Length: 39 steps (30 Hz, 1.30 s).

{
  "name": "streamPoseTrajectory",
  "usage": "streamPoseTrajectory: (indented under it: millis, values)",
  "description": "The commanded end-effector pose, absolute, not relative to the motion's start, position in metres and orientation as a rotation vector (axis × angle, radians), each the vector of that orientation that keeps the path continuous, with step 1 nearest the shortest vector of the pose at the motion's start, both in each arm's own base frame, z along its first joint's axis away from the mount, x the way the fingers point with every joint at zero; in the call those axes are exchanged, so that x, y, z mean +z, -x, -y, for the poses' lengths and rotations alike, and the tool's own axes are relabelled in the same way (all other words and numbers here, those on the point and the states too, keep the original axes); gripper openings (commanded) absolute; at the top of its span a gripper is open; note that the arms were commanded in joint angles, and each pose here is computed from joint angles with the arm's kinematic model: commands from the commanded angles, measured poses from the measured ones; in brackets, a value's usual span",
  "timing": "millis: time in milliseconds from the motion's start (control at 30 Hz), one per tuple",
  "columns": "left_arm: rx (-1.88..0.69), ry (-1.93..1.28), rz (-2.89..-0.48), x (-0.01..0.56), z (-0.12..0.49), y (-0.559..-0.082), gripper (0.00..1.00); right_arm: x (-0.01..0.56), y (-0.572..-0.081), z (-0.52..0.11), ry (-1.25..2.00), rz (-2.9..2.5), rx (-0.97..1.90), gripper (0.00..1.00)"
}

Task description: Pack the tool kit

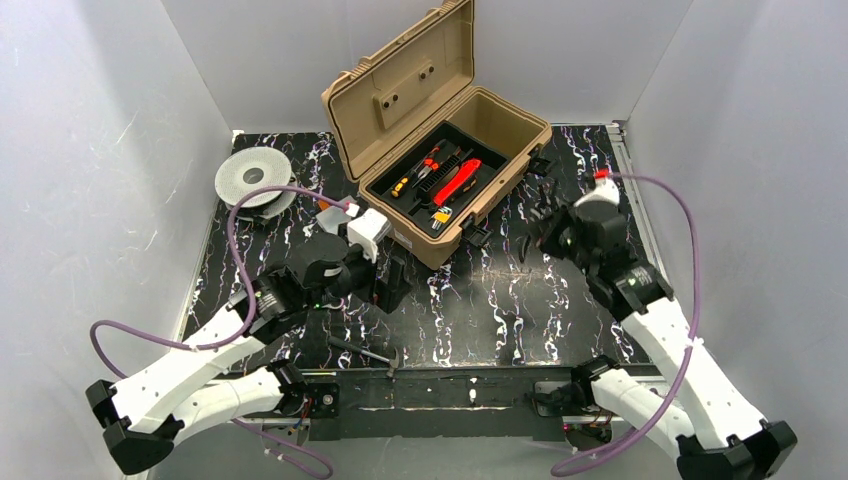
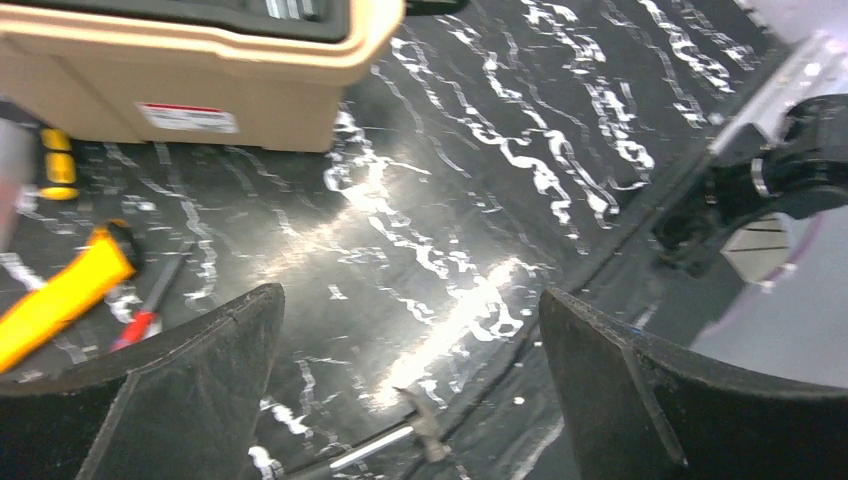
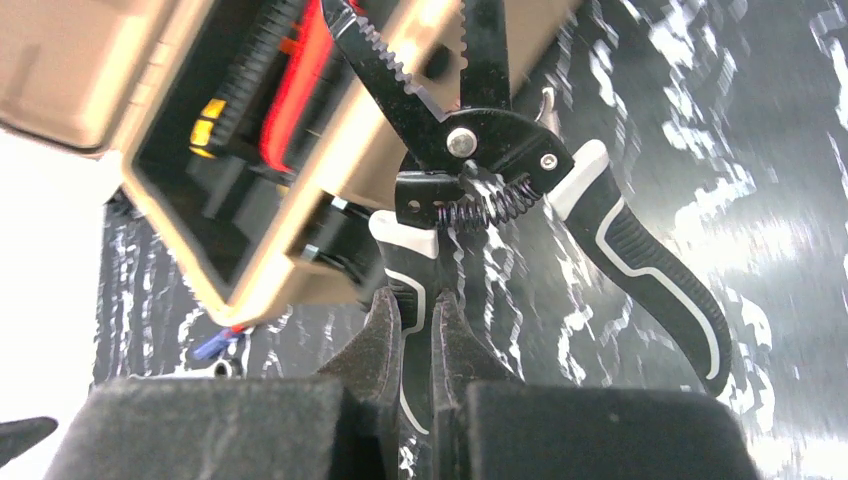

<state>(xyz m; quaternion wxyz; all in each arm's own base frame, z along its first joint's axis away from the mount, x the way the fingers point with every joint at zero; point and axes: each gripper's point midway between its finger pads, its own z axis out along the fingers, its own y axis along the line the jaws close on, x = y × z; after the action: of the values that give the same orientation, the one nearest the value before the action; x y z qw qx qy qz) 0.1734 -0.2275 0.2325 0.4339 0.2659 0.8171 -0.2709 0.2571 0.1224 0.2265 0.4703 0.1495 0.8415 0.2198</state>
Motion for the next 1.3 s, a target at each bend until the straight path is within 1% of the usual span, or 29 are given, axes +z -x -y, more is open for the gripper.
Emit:
streamPoseTrajectory:
  millis: [0, 100, 267, 433, 633, 667, 800, 967, 1100, 1267]
  values:
    - [-0.394, -0.690, -1.966, 0.254, 0.187, -0.191, 1.00, 0.320, -0.288, -0.158, -0.061, -1.883, 0.648, 0.01]
    - [-0.310, -0.703, -1.950, 0.255, 0.174, -0.195, 1.00, 0.348, -0.303, -0.177, 0.006, -1.868, 0.714, 0.01]
    - [-0.238, -0.683, -1.935, 0.247, 0.163, -0.201, 1.00, 0.375, -0.330, -0.207, 0.158, -1.868, 0.898, 0.01]
    - [-0.198, -0.681, -1.943, 0.232, 0.161, -0.205, 1.00, 0.378, -0.376, -0.211, 0.195, -1.917, 0.970, 0.01]
    - [-0.161, -0.697, -1.893, 0.230, 0.155, -0.208, 0.99, 0.367, -0.438, -0.207, 0.184, -1.944, 1.131, 0.01]
    - [-0.161, -0.692, -1.881, 0.229, 0.154, -0.208, 1.00, 0.357, -0.452, -0.206, 0.172, -1.959, 1.158, 0.01]
    - [-0.178, -0.685, -1.851, 0.233, 0.152, -0.205, 1.00, 0.348, -0.488, -0.199, 0.149, -1.970, 1.232, 0.01]
    - [-0.154, -0.672, -1.845, 0.234, 0.147, -0.207, 0.99, 0.324, -0.530, -0.185, 0.039, -2.011, 1.237, 0.01]
    - [-0.133, -0.669, -1.845, 0.234, 0.143, -0.208, 1.00, 0.299, -0.561, -0.167, -0.129, -2.042, 1.203, 0.01]
    - [-0.104, -0.616, -1.850, 0.237, 0.136, -0.211, 1.00, 0.267, -0.576, -0.163, -0.202, -2.095, 1.156, 0.01]
